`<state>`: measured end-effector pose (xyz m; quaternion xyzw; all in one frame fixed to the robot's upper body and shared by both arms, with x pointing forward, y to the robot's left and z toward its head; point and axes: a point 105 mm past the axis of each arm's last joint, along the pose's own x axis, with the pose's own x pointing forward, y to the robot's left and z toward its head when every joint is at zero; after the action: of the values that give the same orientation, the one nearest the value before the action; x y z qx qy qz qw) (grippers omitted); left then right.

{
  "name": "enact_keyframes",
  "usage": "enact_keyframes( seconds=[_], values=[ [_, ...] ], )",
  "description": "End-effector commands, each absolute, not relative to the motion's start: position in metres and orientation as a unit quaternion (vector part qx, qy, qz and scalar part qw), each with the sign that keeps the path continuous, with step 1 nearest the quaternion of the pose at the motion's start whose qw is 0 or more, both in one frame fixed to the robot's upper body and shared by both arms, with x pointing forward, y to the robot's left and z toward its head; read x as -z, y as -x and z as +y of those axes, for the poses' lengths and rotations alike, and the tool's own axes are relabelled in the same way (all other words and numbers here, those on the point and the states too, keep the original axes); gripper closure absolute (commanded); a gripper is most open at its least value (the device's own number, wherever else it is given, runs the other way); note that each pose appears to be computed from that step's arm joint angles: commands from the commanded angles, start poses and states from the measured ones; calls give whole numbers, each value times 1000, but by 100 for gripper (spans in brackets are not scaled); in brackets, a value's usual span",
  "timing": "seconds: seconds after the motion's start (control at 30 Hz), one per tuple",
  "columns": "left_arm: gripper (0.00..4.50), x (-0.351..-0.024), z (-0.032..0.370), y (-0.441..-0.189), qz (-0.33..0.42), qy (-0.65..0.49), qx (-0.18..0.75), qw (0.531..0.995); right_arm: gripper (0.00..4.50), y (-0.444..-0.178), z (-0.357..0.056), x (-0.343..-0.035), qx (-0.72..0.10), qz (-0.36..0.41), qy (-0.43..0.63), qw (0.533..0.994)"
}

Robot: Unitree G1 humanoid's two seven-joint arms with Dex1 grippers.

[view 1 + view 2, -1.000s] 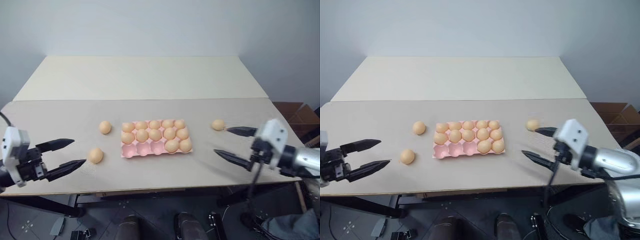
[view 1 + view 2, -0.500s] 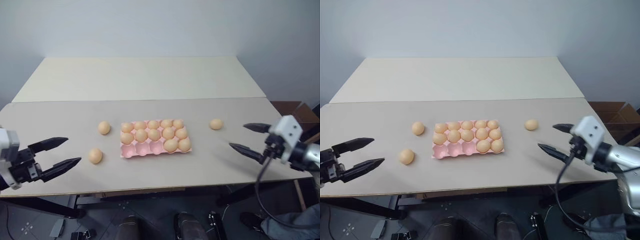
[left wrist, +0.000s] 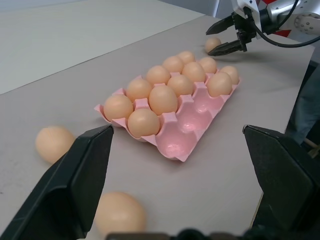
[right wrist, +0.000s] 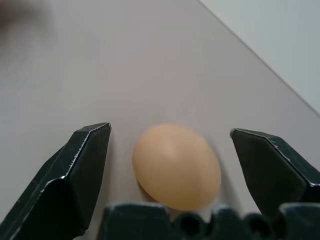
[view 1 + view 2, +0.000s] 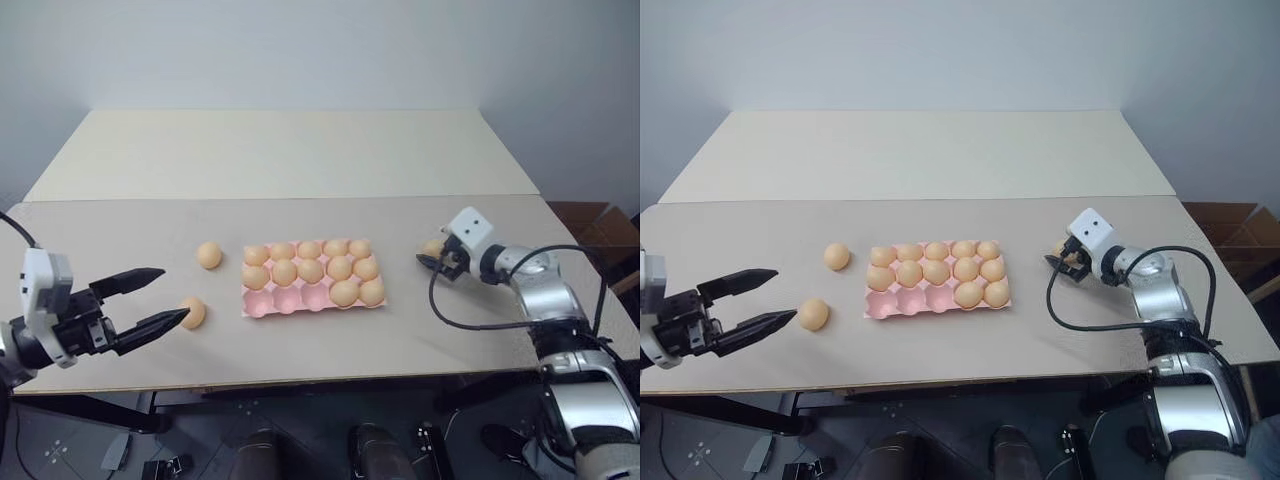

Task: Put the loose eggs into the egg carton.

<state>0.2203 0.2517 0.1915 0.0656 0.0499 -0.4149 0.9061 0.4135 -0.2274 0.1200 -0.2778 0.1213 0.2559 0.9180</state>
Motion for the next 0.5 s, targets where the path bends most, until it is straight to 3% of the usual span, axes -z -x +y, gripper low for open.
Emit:
enact_keyframes(
  seconds=[0.03,0.1,0.17,0.27,0.37,0.5],
  values=[
    [0,-202,251,-216,30,-81,412,907,127,-419,-229,-132,-246,112,277,922],
    [0,-201,251,-214,30,-82,410,908,199,-418,-226,-137,-249,97,278,923],
    [0,-201,250,-213,30,-83,410,908,230,-417,-222,-142,-252,87,269,925],
    [0,-202,250,-213,29,-85,409,908,231,-404,-197,-171,-277,30,276,920],
    [0,-203,249,-214,28,-86,411,907,231,-377,-145,-199,-335,-28,259,906],
    [0,-203,245,-216,27,-84,418,904,231,-338,-75,-194,-416,-42,238,877]
  ],
)
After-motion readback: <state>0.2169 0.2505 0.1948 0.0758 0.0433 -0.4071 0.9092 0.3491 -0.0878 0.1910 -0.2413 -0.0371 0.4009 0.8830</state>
